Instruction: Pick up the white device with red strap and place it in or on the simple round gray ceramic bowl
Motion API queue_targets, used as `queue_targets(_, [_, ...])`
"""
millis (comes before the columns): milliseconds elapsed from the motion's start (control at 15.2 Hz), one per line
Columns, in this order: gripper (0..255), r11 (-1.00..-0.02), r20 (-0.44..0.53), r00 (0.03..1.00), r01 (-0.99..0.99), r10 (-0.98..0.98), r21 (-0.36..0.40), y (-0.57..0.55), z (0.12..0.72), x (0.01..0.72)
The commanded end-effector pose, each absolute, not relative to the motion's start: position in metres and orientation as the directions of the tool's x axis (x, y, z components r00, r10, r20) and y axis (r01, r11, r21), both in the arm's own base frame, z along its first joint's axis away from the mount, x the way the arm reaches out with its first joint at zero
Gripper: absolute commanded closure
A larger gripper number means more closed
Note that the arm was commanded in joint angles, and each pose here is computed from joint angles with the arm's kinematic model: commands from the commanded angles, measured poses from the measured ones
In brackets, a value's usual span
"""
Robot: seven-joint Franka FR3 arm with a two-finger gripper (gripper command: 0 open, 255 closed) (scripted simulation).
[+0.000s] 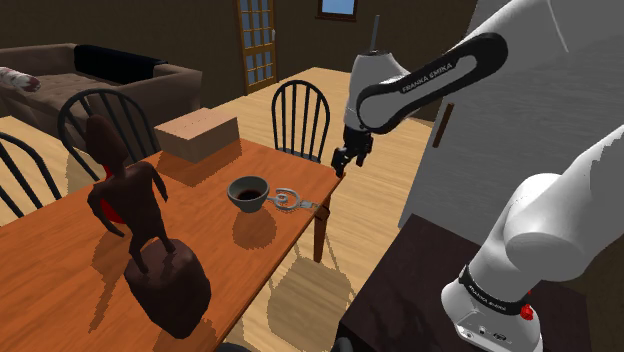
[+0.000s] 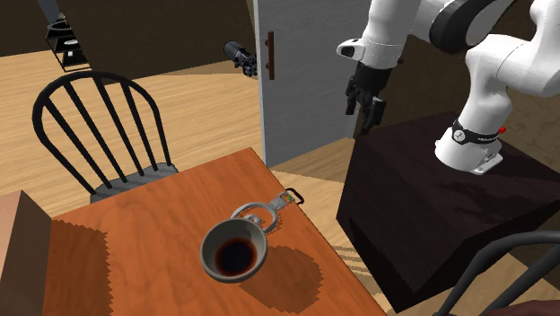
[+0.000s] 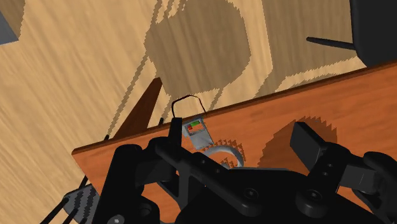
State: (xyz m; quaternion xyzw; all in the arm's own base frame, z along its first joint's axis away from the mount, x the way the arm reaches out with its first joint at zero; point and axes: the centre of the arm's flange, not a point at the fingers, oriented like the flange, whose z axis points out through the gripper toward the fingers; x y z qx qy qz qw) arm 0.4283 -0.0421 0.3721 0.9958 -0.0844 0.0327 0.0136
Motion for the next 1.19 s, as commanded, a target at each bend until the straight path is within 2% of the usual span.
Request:
queue_targets(0, [0,-0.985,0.073,0.982,-0.174,-0.172,0.023,-0.046,0.348,0.442])
queue_targets(1122, [0,-0.977,0.103,0.973,-0.212,-0.208,0.030,-0.070,0.154,0.550])
